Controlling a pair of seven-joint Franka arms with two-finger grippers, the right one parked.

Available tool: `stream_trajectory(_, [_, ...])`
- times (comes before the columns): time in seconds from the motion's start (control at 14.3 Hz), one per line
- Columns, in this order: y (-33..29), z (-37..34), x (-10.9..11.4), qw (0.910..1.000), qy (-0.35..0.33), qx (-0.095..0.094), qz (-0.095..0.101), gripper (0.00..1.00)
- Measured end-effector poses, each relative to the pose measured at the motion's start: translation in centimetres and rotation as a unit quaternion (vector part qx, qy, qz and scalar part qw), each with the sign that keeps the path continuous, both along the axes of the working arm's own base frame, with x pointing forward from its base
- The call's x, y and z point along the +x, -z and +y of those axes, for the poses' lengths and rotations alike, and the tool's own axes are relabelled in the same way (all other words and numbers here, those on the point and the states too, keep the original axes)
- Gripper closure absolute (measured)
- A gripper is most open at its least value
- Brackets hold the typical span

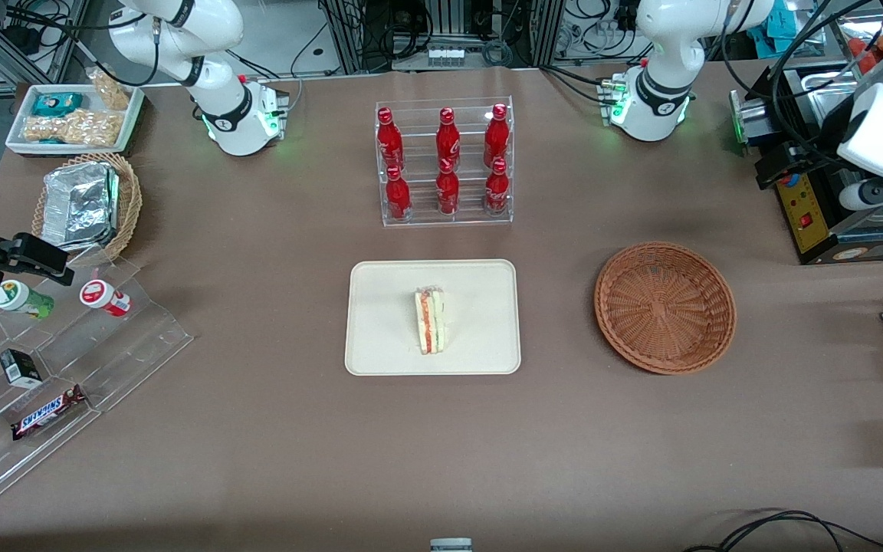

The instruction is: Place sandwich from basket to tray

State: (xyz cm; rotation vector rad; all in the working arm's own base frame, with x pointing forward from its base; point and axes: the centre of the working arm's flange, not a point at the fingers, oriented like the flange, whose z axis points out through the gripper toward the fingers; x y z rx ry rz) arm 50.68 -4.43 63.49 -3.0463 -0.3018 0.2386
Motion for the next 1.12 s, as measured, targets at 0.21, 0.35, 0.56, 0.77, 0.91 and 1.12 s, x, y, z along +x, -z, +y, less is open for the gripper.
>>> stream_trajectory(0.21, [-0.1, 0.4, 0.0, 1.0, -0.002, -0.001, -0.001, 0.0])
stream_trajectory(0.35, [-0.3, 0.3, 0.0, 1.0, -0.001, -0.002, -0.003, 0.0])
stream_trajectory(0.56, [-0.4, 0.2, 0.1, 1.0, -0.001, -0.004, -0.007, 0.0])
stream_trajectory(0.77, [-0.4, 0.1, 0.2, 1.0, 0.001, -0.005, -0.009, 0.0])
stream_trajectory(0.91, [-0.5, -0.1, 0.2, 0.9999, 0.003, -0.005, -0.013, 0.0])
stream_trajectory(1.12, [-0.9, -0.2, 1.1, 0.9989, 0.005, -0.008, -0.046, 0.0])
